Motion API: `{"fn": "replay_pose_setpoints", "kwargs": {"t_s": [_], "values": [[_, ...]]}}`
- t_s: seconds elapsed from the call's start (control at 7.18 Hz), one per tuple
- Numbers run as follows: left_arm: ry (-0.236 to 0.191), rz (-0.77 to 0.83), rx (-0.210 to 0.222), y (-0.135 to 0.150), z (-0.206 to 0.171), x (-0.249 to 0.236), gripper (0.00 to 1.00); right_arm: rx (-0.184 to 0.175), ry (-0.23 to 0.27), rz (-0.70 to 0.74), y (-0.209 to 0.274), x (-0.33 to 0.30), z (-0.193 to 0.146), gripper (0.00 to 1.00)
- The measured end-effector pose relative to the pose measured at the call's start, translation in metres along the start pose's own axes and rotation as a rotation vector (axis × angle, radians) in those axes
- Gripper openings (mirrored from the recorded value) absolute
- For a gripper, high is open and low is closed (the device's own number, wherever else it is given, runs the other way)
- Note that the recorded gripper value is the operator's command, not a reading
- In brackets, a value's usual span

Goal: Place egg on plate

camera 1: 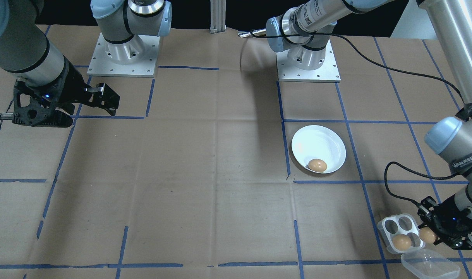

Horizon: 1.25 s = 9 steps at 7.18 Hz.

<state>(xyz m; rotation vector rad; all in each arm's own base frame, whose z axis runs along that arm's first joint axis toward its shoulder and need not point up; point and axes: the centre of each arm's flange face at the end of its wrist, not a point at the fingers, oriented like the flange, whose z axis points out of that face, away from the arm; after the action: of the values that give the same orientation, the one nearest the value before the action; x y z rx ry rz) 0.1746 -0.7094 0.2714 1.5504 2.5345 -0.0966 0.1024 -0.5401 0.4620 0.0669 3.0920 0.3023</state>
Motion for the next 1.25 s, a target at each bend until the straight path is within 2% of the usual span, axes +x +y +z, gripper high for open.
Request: {"fn": "replay_pose_setpoints", "kwargs": {"t_s": [0.28, 0.42, 0.56, 0.84, 0.97, 1.25], "values": [[-0.008, -0.152, -0.007, 0.004, -0.041, 0.035, 0.37, 0.000, 0.000, 0.000, 0.000, 0.000, 0.000, 1.00], [0.014, -0.297, -0.011, 0.005, -0.056, 0.061, 0.37, 0.000, 0.000, 0.000, 0.000, 0.000, 0.000, 1.00], [0.057, -0.461, -0.023, 0.004, -0.067, 0.090, 0.35, 0.000, 0.000, 0.000, 0.000, 0.000, 0.000, 1.00], [0.162, -0.762, -0.074, -0.016, -0.082, 0.164, 0.32, 0.000, 0.001, 0.000, 0.000, 0.000, 0.000, 1.00], [0.199, -0.871, -0.105, -0.031, -0.080, 0.206, 0.30, 0.000, 0.001, 0.000, 0.000, 0.000, 0.000, 1.00], [0.263, -1.009, -0.181, -0.050, -0.048, 0.268, 0.30, 0.000, 0.001, 0.000, 0.000, 0.000, 0.000, 1.00]]}}
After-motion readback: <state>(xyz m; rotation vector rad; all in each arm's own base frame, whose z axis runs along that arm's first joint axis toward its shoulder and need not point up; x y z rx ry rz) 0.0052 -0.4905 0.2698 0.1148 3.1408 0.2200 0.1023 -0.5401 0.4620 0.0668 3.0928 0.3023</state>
